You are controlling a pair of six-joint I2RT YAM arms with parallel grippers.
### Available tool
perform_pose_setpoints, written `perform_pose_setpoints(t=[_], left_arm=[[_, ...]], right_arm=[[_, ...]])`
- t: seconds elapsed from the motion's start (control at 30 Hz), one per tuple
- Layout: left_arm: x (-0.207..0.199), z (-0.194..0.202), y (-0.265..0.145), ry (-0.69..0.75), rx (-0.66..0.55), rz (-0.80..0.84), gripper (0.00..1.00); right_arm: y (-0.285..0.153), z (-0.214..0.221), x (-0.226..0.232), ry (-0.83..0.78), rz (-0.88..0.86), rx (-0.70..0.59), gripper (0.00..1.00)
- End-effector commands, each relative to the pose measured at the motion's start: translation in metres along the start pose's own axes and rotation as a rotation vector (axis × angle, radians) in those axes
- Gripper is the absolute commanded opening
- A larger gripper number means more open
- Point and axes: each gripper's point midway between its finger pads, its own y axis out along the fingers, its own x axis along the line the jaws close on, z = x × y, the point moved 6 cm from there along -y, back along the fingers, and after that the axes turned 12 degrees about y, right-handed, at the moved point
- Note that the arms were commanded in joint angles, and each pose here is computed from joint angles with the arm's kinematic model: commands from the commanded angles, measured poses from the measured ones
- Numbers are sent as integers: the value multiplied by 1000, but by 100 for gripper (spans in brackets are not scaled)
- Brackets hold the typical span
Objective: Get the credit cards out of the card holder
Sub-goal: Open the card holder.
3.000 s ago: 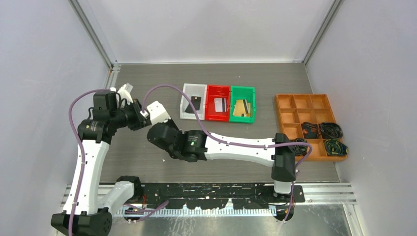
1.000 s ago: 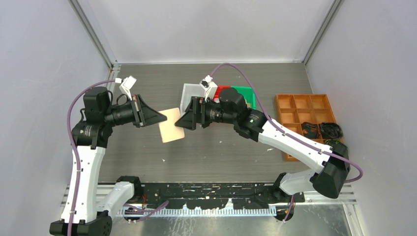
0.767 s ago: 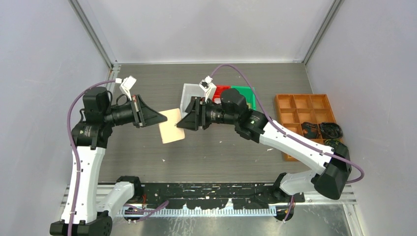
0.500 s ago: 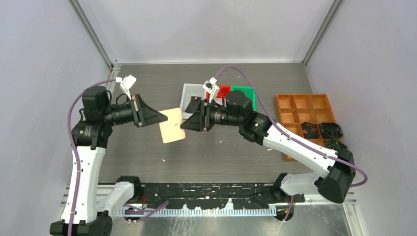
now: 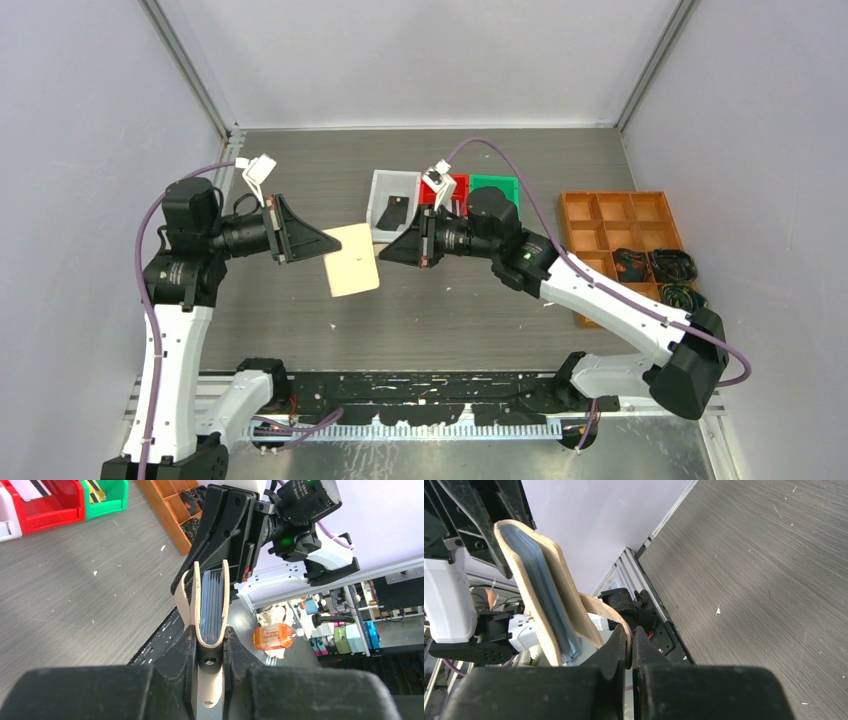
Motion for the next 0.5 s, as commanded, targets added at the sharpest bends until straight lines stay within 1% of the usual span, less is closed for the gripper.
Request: perform_pose_setpoints(t=[0.0, 0.03, 0.1, 0.13, 0.17, 0.27, 0.4, 0.47], left_arm=[[-7, 2, -4, 91, 5, 41, 4], [-2, 5, -3, 94, 16, 26, 9], [7, 12, -2, 116, 36, -2, 35], [12, 16, -2, 127, 48, -18, 44], [17, 18, -2, 139, 55, -40, 48], [27, 23, -1, 168, 75, -78, 51], [33, 30, -2, 201, 96, -88, 53], [36, 36, -3, 240, 108, -96, 53]], right_arm=[[-16, -13, 20, -54, -25, -61, 1], [-18, -13, 22, -62, -17, -60, 1], [-21, -13, 27, -80, -22, -39, 1], [-22, -14, 30, -90, -18, -34, 1], [-23, -13, 30, -101, -3, -21, 1], [-25, -6, 26, -153, 86, 27, 1], [-23, 10, 30, -250, 155, 101, 1], [-21, 16, 33, -299, 186, 137, 1]])
